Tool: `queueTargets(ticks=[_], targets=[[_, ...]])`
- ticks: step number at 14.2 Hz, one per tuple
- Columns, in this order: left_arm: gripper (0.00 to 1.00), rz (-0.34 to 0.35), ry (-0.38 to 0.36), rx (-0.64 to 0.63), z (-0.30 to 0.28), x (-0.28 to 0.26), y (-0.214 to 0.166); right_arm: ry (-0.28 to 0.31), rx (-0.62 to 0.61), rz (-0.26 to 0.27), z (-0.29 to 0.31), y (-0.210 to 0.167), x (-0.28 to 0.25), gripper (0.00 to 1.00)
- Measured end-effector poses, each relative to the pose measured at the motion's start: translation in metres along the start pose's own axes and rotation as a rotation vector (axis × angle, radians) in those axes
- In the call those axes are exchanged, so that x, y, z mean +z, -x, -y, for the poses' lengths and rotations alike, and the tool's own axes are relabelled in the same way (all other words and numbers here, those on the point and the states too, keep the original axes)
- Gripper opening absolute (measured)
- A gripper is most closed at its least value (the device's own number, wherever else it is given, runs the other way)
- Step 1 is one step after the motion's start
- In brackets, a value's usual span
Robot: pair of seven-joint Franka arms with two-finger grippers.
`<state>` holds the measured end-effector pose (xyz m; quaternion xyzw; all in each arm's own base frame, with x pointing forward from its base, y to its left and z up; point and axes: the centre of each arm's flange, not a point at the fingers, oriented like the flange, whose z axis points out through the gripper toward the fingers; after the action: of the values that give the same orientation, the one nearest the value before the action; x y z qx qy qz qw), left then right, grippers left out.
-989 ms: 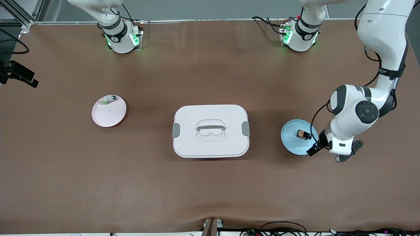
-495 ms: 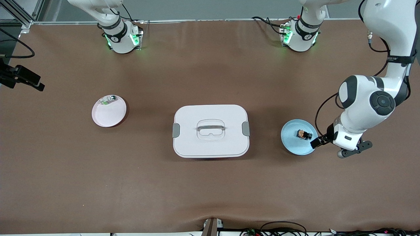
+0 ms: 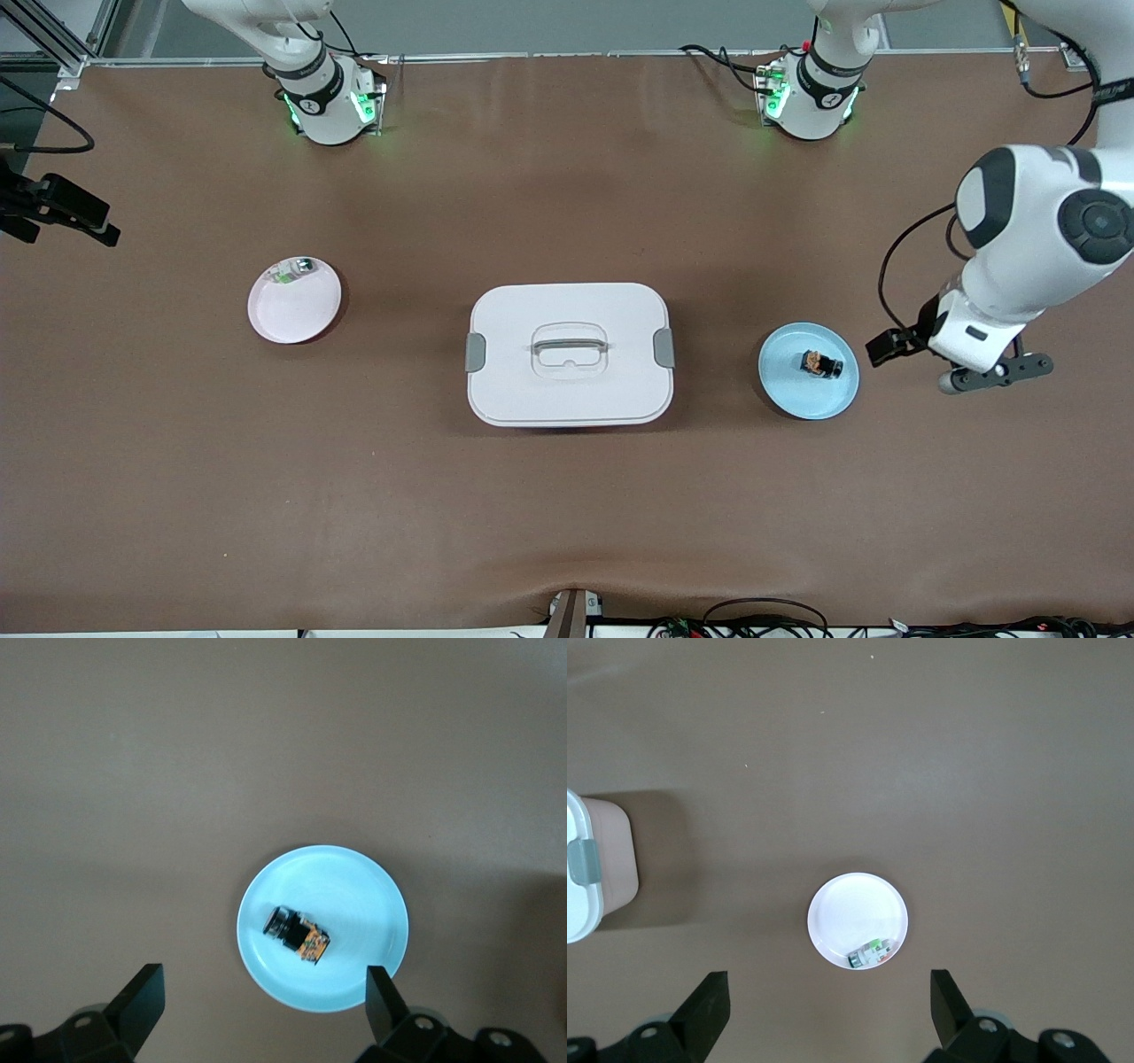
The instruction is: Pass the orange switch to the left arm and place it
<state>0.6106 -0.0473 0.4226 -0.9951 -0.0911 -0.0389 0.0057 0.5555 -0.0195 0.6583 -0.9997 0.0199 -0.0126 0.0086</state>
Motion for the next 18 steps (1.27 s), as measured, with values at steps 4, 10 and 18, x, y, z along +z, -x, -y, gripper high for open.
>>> queueTargets(ticks=[4,10,18], targets=[[1.0,-0.055,0.006,0.023,0.0,-0.043,0.005,0.0,-0.016,-0.004,-0.008,-0.001,0.001,1.0],[1.0,-0.056,0.044,0.022,0.002,-0.105,-0.006,0.0,-0.015,-0.003,-0.008,-0.001,0.002,1.0],[1.0,-0.094,0.035,0.105,0.007,-0.159,0.011,0.0,0.004,-0.003,-0.007,-0.001,0.002,1.0]])
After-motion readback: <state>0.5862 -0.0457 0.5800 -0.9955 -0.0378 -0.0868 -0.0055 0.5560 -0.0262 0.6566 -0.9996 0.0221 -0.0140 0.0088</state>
